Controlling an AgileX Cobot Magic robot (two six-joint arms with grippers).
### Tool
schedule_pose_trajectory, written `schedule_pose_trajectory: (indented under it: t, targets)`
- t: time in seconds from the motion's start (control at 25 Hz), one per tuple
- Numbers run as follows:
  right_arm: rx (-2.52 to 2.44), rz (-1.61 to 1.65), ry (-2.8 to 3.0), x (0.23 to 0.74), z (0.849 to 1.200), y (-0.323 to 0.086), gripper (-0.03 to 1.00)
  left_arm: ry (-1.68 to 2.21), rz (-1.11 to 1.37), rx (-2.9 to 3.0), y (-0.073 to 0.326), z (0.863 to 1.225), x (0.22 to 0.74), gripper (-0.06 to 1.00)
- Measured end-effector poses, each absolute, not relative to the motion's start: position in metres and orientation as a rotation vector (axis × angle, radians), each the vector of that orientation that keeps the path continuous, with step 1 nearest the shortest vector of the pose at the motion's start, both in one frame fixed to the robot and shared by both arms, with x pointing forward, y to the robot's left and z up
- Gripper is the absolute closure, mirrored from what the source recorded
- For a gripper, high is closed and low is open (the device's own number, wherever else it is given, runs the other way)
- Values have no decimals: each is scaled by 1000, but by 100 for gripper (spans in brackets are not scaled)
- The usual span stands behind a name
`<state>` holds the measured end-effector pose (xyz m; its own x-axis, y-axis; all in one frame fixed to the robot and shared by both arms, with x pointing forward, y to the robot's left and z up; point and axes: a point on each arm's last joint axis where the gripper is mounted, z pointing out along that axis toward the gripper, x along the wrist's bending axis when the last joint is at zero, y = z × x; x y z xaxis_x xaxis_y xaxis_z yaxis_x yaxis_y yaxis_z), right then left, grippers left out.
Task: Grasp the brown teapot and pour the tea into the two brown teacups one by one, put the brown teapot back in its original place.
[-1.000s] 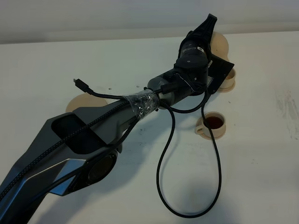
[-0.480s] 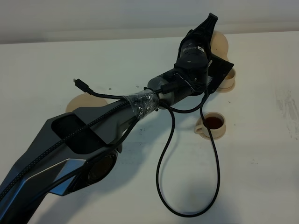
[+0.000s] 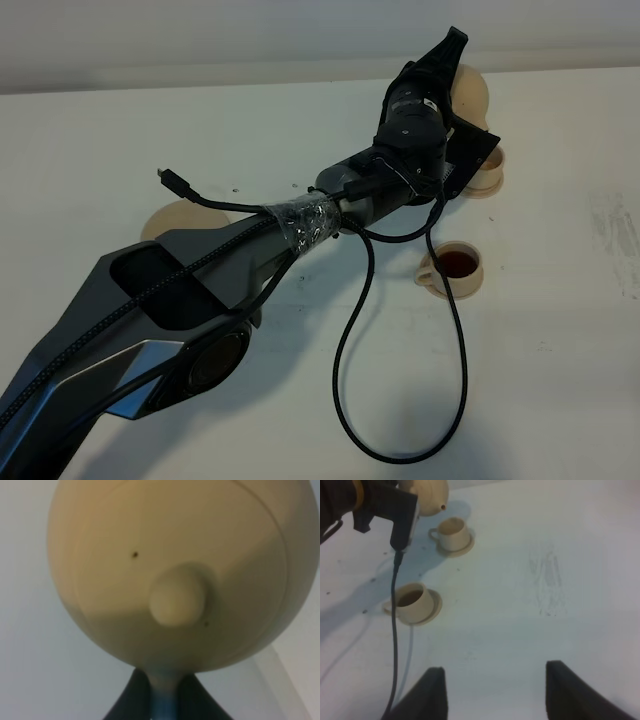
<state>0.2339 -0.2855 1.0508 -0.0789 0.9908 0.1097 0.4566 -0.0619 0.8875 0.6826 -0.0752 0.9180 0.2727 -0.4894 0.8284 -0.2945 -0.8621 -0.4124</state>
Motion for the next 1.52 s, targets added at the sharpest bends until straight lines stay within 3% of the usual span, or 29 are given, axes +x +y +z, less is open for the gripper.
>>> schedule_pose_trajectory:
  t: [1.52]
  targets:
    - [1571, 1094, 1590, 234, 1051, -285, 50, 802, -1670, -2303, -78, 921, 683, 84]
